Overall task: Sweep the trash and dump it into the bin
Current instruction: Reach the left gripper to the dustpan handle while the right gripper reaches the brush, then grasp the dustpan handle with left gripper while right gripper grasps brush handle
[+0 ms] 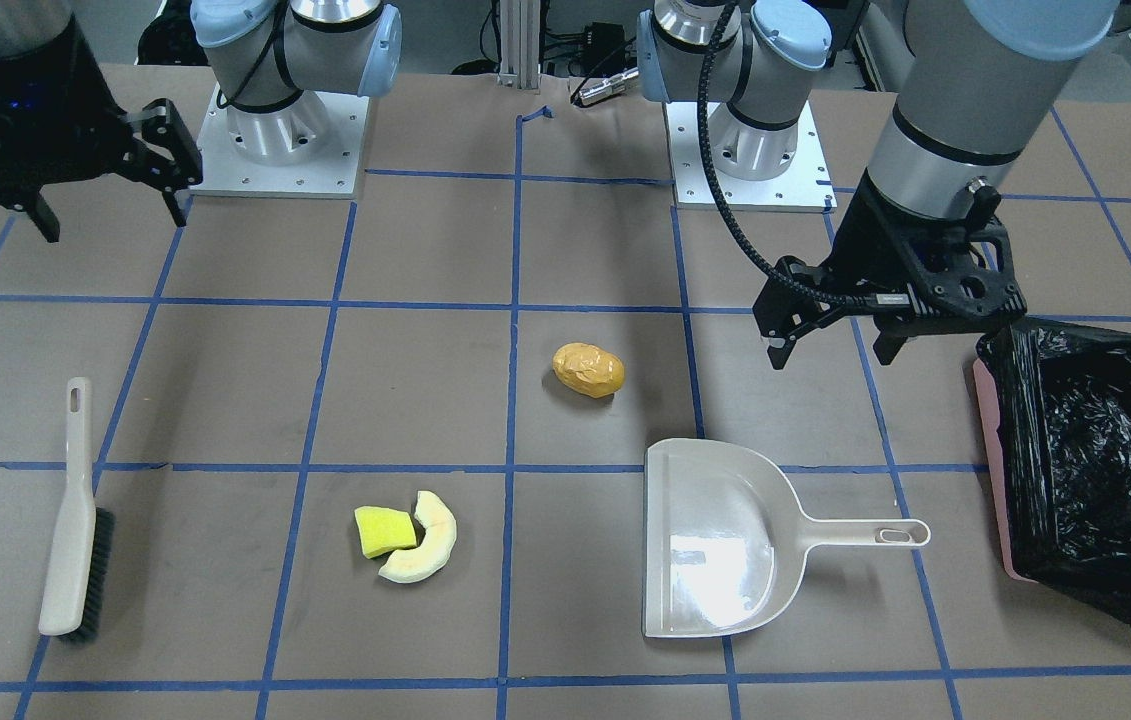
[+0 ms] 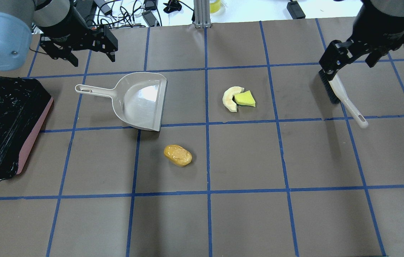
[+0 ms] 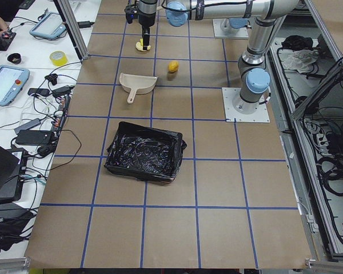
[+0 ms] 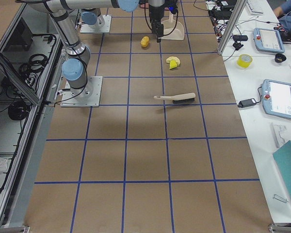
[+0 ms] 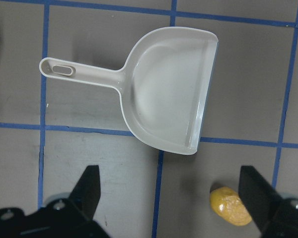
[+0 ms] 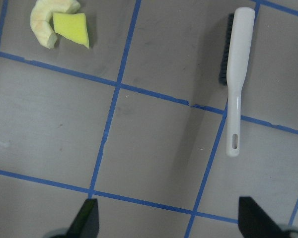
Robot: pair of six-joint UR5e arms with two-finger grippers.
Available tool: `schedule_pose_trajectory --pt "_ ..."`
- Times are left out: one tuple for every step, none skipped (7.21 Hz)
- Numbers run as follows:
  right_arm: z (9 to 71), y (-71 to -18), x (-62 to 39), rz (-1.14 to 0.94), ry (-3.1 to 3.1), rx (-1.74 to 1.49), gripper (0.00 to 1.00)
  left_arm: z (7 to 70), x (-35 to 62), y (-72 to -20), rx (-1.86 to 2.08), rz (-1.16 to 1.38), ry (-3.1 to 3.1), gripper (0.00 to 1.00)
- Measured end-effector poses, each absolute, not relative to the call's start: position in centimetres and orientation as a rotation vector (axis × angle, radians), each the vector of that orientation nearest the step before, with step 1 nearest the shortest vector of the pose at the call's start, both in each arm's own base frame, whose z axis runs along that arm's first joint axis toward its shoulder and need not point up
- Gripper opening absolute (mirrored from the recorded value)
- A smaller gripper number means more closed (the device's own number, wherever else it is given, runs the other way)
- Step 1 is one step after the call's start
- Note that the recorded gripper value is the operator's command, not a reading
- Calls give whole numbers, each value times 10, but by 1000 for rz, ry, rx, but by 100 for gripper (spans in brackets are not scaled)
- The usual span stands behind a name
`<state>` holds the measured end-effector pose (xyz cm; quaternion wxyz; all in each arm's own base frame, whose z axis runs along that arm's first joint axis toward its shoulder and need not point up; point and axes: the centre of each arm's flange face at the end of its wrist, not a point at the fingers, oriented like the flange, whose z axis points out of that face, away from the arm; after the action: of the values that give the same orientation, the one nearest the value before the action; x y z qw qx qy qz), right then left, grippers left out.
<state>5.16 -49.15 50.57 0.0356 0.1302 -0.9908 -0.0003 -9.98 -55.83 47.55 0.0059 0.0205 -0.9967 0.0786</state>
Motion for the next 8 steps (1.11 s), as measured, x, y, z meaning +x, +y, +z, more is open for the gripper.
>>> schedule_pose_trajectory --pt "473 -506 10 -68 -3063 404 97 469 -77 -564 -61 226 -3131 99" --pt "432 -521 -28 -107 -3070 449 97 457 -56 -569 -226 193 -3137 99" --pt "394 -532 -51 -129 -3070 497 97 445 -37 -575 -372 157 -3133 99" --pt "358 -542 -64 -133 -3063 540 96 433 -18 -581 -481 127 -3118 99" --pt "326 -551 -73 -124 -3049 586 93 420 -1 -588 -625 105 -3092 99" --pt "299 -560 -84 -119 -3042 602 91 405 12 -596 -816 83 -3047 99" --pt "277 -565 -97 -122 -3044 588 90 390 22 -604 -993 61 -2993 99" --pt "258 -567 -107 -135 -3052 572 88 375 28 -613 -1176 56 -2930 100"
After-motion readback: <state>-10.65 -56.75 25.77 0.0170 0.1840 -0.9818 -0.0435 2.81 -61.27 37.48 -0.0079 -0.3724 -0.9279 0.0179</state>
